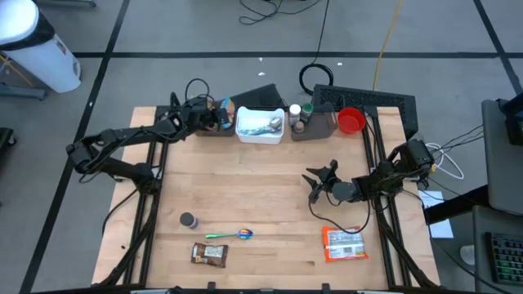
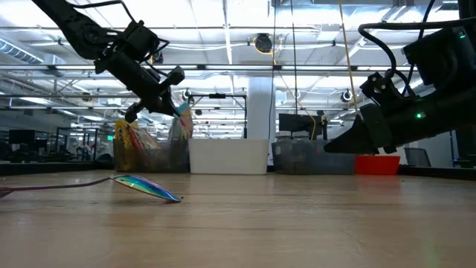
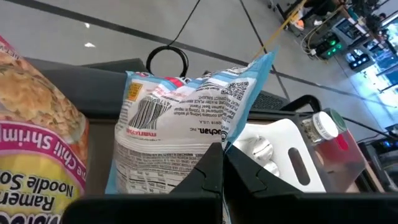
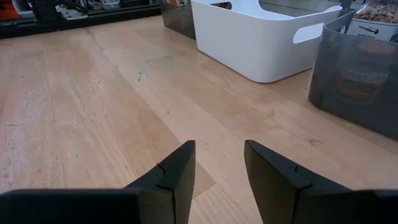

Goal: Pick & Place Food Item
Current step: Put the blue noodle pack into the left black bin

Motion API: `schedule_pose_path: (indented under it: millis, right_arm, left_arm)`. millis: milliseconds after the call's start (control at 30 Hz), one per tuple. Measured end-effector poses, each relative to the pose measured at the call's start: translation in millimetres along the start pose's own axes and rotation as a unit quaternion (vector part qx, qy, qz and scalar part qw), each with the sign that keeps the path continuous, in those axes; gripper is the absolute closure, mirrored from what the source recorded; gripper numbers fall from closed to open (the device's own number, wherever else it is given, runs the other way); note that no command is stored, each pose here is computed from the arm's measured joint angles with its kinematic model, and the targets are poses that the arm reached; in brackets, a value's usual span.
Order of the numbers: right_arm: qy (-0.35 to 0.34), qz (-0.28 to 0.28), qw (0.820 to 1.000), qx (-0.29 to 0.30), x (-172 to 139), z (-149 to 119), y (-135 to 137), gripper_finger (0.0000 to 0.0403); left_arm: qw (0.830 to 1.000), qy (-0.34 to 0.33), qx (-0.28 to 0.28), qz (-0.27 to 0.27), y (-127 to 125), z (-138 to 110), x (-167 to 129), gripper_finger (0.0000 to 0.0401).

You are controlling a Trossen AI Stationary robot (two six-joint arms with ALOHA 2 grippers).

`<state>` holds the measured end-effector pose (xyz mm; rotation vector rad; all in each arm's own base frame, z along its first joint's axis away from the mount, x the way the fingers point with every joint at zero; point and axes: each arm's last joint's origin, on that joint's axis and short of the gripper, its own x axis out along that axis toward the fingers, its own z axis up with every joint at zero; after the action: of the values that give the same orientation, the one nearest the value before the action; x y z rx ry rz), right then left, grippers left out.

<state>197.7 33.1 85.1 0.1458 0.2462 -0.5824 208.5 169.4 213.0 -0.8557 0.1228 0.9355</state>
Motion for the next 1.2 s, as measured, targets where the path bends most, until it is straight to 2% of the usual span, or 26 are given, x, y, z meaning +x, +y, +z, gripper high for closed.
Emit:
schedule_pose_path:
  millis: [400,767,1000,1200]
  right_arm:
    - [0.0,0.0,1.0,0.0,0,0,0,0.0273]
    - [0.005,-0.011,1.0,0.006,2,-1,-3,0.0273]
    - [0.006,-0.011,1.0,0.007,2,-1,-3,0.0273]
    - [0.006,-0.011,1.0,0.016,2,-1,-3,0.0273]
  left_arm:
    - [0.997,0.045,-0.043,0.038,23,7,1,0.04]
    - [0.998,-0.013,-0.056,0.014,18,31,-30,0.0399]
    - [0.997,0.011,-0.062,0.054,28,29,-36,0.0394]
    - [0.996,0.013,-0.062,0.055,28,29,-36,0.0395]
